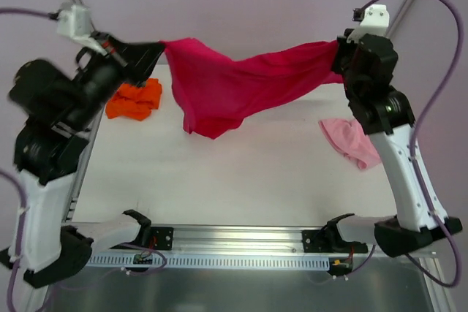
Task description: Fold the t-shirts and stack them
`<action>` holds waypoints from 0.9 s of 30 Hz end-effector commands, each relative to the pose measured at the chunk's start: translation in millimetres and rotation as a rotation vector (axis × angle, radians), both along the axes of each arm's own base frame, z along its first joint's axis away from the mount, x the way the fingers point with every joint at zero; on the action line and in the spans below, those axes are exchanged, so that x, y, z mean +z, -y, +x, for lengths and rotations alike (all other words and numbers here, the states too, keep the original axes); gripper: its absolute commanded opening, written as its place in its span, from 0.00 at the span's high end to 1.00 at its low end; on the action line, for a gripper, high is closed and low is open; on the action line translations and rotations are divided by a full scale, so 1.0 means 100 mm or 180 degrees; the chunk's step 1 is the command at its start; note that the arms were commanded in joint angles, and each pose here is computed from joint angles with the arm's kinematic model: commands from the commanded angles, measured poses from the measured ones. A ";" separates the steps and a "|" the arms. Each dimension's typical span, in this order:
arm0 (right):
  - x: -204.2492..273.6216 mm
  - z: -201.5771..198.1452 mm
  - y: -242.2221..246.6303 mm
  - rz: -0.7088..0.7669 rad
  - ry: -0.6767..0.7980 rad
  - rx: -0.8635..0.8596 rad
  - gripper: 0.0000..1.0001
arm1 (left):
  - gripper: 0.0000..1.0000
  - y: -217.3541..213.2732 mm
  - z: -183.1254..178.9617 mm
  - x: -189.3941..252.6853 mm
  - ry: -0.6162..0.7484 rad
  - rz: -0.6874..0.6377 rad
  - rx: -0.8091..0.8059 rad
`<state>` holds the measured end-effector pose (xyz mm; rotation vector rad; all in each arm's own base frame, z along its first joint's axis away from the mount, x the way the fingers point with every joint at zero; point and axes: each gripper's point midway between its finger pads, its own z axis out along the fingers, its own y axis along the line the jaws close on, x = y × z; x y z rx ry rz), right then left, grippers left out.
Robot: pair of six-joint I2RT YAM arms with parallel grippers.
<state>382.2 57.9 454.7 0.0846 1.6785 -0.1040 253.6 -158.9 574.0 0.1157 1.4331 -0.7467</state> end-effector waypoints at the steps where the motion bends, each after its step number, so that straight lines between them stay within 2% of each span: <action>1: -0.09 -0.52 -0.16 -0.0218 -0.0173 0.0499 0.99 | 1.00 0.01 -0.57 -0.16 -0.0087 0.0003 -0.0486; 2: -0.25 -0.62 -0.14 -0.0250 -0.0296 0.0536 0.99 | 1.00 0.00 -0.70 -0.22 -0.0148 0.0044 -0.0577; 5: -0.30 -1.01 -0.03 -0.0156 -0.0240 0.0603 0.99 | 1.00 -0.06 -1.28 -0.04 0.0122 0.0084 -0.1003; 6: -0.25 -1.18 0.05 -0.0092 -0.0148 0.0583 0.99 | 1.00 -0.12 -1.55 0.11 0.0352 0.0074 -0.1139; 9: -0.32 -1.42 0.16 -0.0010 -0.0094 0.0560 0.99 | 1.00 -0.24 -2.01 0.39 0.0856 0.0031 -0.1319; 12: -0.24 -1.58 0.29 0.0097 0.0106 0.0440 0.99 | 1.00 -0.28 -2.29 0.58 0.1195 0.0047 -0.1502; 16: 0.19 -1.97 0.62 0.0292 0.0741 0.0184 0.99 | 1.00 -0.27 -2.58 0.72 0.1482 0.0080 -0.1771; 19: 0.33 -2.14 0.68 0.0112 0.0779 0.0264 0.99 | 1.00 -0.32 -2.63 0.80 0.1633 0.0071 -0.1692; 22: 0.46 -2.30 0.71 0.0153 0.0806 0.0342 0.99 | 1.00 -0.34 -2.64 0.87 0.1665 0.0062 -0.1654; 26: 0.50 -2.27 0.71 0.0146 0.0845 0.0321 0.99 | 1.00 -0.33 -2.29 0.84 0.1464 0.0106 -0.1348; 27: 0.49 -2.17 0.72 0.0059 0.0809 0.0238 0.99 | 1.00 -0.34 -2.05 0.83 0.1365 0.0120 -0.1102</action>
